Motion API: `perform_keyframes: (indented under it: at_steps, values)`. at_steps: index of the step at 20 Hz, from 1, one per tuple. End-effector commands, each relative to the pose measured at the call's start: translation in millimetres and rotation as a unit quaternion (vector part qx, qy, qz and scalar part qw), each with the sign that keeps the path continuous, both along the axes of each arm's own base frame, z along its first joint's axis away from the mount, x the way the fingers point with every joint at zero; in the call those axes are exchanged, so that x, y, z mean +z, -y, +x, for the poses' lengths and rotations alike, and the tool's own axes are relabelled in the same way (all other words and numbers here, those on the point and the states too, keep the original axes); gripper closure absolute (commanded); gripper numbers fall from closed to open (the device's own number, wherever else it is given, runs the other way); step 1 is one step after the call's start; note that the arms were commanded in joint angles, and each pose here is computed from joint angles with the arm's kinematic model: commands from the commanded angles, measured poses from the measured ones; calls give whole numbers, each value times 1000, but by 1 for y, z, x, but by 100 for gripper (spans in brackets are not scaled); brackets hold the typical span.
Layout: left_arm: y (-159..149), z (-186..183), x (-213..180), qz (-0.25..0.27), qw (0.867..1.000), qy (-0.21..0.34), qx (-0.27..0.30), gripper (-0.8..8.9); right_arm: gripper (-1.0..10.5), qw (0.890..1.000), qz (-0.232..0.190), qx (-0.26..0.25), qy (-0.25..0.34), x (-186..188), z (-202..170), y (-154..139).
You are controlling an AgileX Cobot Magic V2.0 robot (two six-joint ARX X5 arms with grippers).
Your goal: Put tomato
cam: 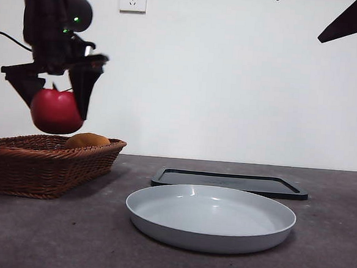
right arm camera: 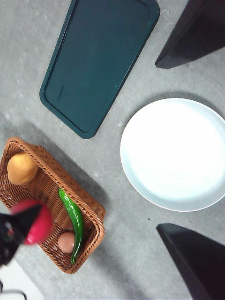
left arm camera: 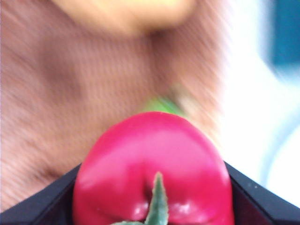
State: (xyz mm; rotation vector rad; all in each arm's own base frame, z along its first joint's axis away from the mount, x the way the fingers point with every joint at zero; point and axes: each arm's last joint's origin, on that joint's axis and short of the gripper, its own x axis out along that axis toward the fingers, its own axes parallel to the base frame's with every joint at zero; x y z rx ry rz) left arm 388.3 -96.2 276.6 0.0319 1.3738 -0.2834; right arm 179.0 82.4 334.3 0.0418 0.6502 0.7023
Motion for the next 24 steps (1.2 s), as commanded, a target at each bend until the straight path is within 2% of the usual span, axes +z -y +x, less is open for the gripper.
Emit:
perform_keyframes:
  at_steps: [1,6,11,15,20,24]
  values:
    - [26,-14,16,-16,999,1,-32,565,355,1000,4,5,14,6,1,-1]
    - [104,-57,21,-15,989,0,-149,565,355,1000,3,5,14,6,1,-1]
    - [166,-100,-16,-13,970,-7,-242,566,355,1000,4,5,14,6,1,-1]
    - [189,-115,-45,-29,966,13,-258,566,355,1000,4,5,14,6,1,-1]
    - [199,-115,-46,-54,965,46,-253,566,355,1000,4,5,14,6,1,-1]
    - [203,-112,-56,-56,967,44,-243,566,355,1000,4,5,14,6,1,-2]
